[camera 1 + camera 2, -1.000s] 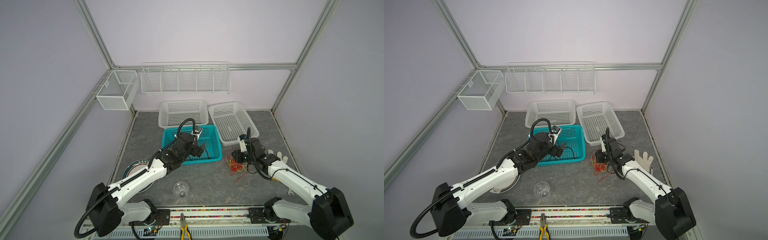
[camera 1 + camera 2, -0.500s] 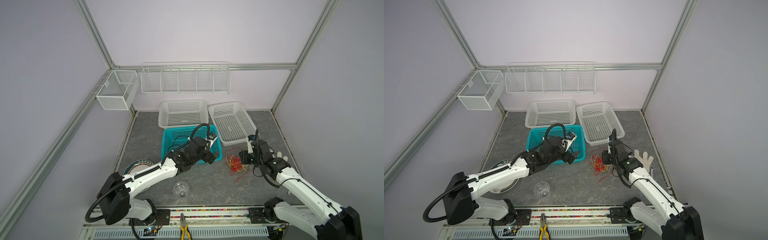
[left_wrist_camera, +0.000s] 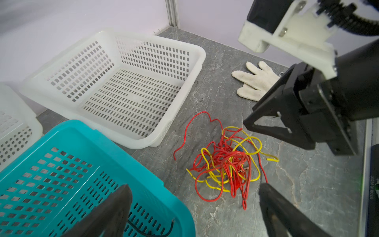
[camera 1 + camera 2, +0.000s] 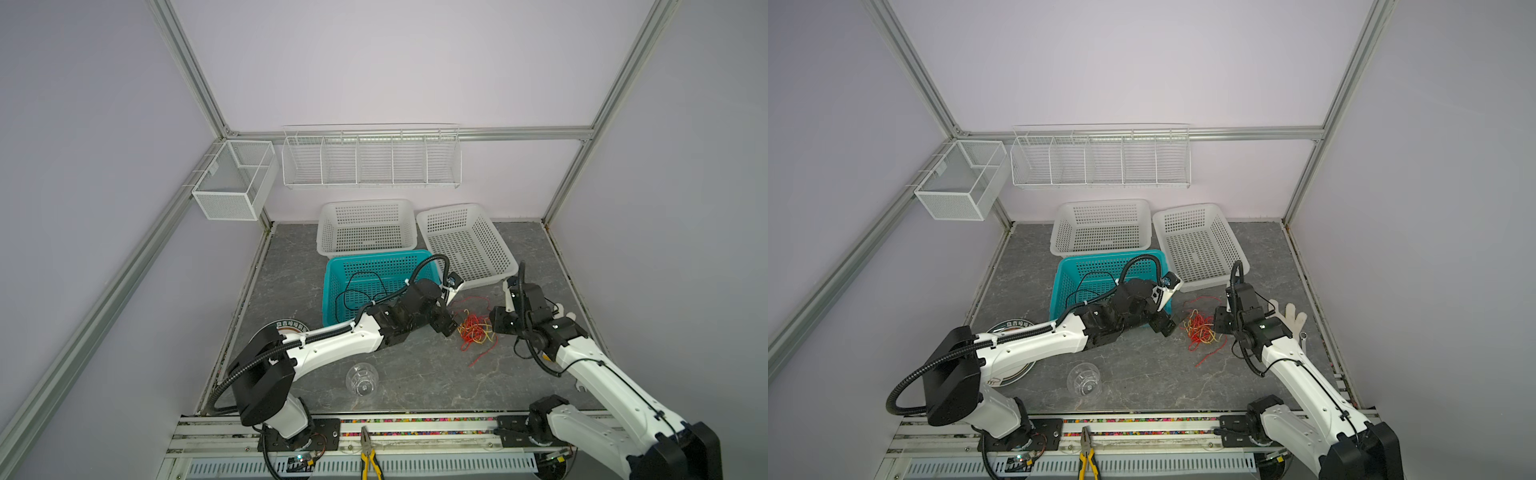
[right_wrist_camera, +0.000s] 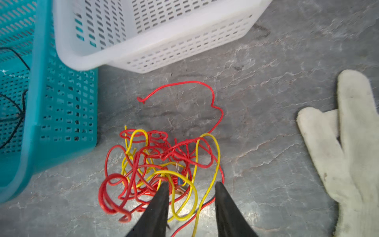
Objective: Untangle the cables
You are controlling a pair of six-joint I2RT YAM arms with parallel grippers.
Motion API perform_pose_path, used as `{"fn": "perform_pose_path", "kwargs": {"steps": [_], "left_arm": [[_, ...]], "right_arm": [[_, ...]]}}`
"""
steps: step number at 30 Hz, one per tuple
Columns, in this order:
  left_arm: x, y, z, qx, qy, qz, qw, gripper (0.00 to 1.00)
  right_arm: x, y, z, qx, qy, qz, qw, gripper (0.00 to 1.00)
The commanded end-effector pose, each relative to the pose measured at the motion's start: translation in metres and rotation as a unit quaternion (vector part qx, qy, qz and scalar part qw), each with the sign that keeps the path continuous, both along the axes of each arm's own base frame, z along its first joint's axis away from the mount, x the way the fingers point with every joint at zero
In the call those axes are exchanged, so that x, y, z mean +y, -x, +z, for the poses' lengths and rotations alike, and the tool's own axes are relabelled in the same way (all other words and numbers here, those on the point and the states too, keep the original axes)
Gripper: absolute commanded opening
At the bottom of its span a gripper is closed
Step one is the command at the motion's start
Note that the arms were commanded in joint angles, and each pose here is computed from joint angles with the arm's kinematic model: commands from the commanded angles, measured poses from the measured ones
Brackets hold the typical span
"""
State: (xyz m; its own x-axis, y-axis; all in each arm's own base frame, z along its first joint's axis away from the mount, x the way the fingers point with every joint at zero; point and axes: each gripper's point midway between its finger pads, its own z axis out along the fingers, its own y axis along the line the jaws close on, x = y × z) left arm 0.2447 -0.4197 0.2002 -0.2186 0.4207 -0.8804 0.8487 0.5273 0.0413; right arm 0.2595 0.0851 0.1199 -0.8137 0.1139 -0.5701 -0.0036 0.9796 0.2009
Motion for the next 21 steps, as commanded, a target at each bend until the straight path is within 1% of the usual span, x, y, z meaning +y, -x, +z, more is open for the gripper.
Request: {"fn": "perform_pose_path", "kwargs": {"steps": [1, 4, 8, 10, 17, 21], "left_arm": [[-0.011, 0.000, 0.008, 0.007, 0.020, -0.005, 1.000, 0.96], [-0.014, 0.000, 0.007, 0.007, 0.021, -0.009, 1.000, 0.96], [-0.019, 0.001, 0.008, 0.006, 0.026, -0.020, 0.999, 0.97], [-0.020, 0.002, 0.008, 0.007, 0.026, -0.022, 0.999, 0.97], [-0.018, 0.003, 0.008, 0.004, 0.031, -0.023, 0.999, 0.96], [-0.016, 0.004, 0.007, 0.003, 0.030, -0.023, 0.999, 0.96]], "right_arm": [[0.007, 0.019, -0.001, 0.013, -0.024, 0.031, 0.999, 0.41], [0.017, 0.030, 0.003, 0.009, -0.047, 0.063, 0.997, 0.44], [0.019, 0.038, 0.004, -0.003, -0.065, 0.065, 0.996, 0.49], [0.021, 0.038, 0.003, -0.004, -0.070, 0.065, 0.995, 0.49], [0.023, 0.038, -0.018, 0.020, -0.068, 0.057, 0.996, 0.48], [0.025, 0.034, -0.022, 0.018, -0.066, 0.055, 0.996, 0.42]]}}
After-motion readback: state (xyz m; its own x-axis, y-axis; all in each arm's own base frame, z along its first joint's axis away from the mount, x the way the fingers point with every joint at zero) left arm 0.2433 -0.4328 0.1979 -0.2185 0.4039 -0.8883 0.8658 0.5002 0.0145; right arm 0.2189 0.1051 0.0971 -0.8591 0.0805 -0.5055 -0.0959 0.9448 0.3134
